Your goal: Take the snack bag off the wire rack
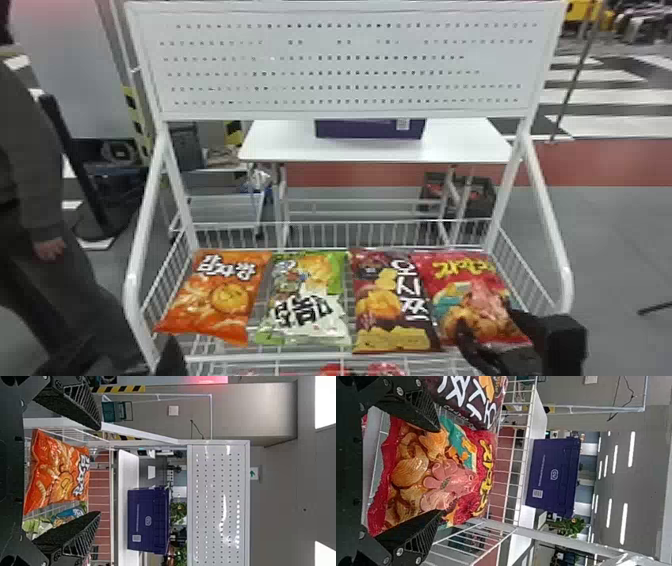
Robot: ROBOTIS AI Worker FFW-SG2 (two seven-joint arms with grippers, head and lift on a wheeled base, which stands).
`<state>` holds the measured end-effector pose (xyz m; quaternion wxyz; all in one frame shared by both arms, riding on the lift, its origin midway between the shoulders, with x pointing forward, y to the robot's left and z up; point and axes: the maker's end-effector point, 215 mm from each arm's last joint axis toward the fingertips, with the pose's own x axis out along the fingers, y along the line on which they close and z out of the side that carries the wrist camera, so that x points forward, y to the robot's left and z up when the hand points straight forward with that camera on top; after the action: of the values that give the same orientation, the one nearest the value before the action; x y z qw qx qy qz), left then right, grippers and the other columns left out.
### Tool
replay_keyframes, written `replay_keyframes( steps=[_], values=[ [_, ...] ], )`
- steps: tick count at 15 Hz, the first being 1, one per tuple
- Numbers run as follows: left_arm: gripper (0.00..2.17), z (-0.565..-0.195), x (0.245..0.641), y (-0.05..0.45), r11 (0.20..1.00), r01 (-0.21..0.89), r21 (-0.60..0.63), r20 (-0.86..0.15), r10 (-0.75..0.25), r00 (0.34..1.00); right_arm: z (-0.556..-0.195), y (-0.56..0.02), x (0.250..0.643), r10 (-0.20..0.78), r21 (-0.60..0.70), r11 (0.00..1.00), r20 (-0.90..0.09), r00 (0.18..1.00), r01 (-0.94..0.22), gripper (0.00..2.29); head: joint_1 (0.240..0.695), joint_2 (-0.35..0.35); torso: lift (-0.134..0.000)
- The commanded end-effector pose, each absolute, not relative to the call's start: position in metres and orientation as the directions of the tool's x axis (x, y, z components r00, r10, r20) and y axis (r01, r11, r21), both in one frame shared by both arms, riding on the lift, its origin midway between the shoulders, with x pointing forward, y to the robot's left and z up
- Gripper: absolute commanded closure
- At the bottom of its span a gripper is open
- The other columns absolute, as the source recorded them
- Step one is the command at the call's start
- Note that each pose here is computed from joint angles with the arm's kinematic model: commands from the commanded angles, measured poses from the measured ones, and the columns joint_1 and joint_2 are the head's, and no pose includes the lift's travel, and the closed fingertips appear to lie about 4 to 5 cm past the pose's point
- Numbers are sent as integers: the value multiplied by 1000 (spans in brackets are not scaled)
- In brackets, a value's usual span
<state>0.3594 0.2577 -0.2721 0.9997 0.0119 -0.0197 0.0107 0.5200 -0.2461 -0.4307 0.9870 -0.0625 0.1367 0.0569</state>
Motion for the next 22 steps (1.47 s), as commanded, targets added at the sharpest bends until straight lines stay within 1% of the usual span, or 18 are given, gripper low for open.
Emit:
replay_keyframes(
  steps=[1, 2, 4, 5, 7, 8, 10, 13, 15, 17, 19, 22],
  values=[
    [134, -273, 360, 258, 999, -23, 24, 39, 22, 999, -435, -249, 523, 89, -108, 986, -292, 952, -126, 464, 499, 0, 0],
    [134, -273, 361, 258, 999, -23, 25, 39, 22, 999, -439, -249, 522, 87, -107, 986, -307, 948, -126, 677, 499, 0, 0],
    [134, -276, 362, 259, 999, -24, 25, 34, 23, 999, -452, -253, 519, 80, -103, 987, -356, 931, -124, 1706, 499, 0, 0],
    [134, -276, 362, 259, 999, -24, 25, 36, 23, 999, -456, -253, 518, 80, -100, 987, -372, 925, -126, 1889, 499, 0, 0],
    [134, -277, 364, 259, 999, -25, 25, 33, 24, 999, -455, -255, 519, 79, -80, 990, -373, 924, -117, 1929, 499, 0, 0],
    [134, -278, 365, 260, 999, -25, 24, 31, 25, 999, -452, -254, 520, 82, -74, 990, -368, 926, -117, 2017, 499, 0, 0],
    [134, -279, 368, 260, 999, -25, 26, 28, 25, 999, -446, -255, 519, 83, -54, 992, -359, 930, -110, 2017, 499, 0, 0],
    [134, -279, 371, 260, 999, -25, 27, 26, 24, 999, -415, -242, 515, 110, -36, 991, -306, 946, -127, 2017, 499, 0, 0],
    [134, -280, 372, 260, 999, -25, 28, 22, 24, 999, -379, -225, 510, 145, -30, 987, -249, 958, -157, 2017, 499, 0, 0],
    [134, -281, 375, 260, 999, -24, 31, 19, 24, 1000, -352, -206, 497, 186, -7, 981, -213, 959, -192, 2017, 499, 0, 0],
    [134, -280, 376, 260, 999, -23, 31, 20, 22, 1000, -332, -196, 478, 209, -2, 977, -186, 960, -213, 2017, 499, 0, 0],
    [134, -280, 377, 262, 999, -24, 30, 21, 24, 999, -323, -195, 454, 224, -2, 974, -162, 961, -227, 2017, 499, 0, 0]
  ],
)
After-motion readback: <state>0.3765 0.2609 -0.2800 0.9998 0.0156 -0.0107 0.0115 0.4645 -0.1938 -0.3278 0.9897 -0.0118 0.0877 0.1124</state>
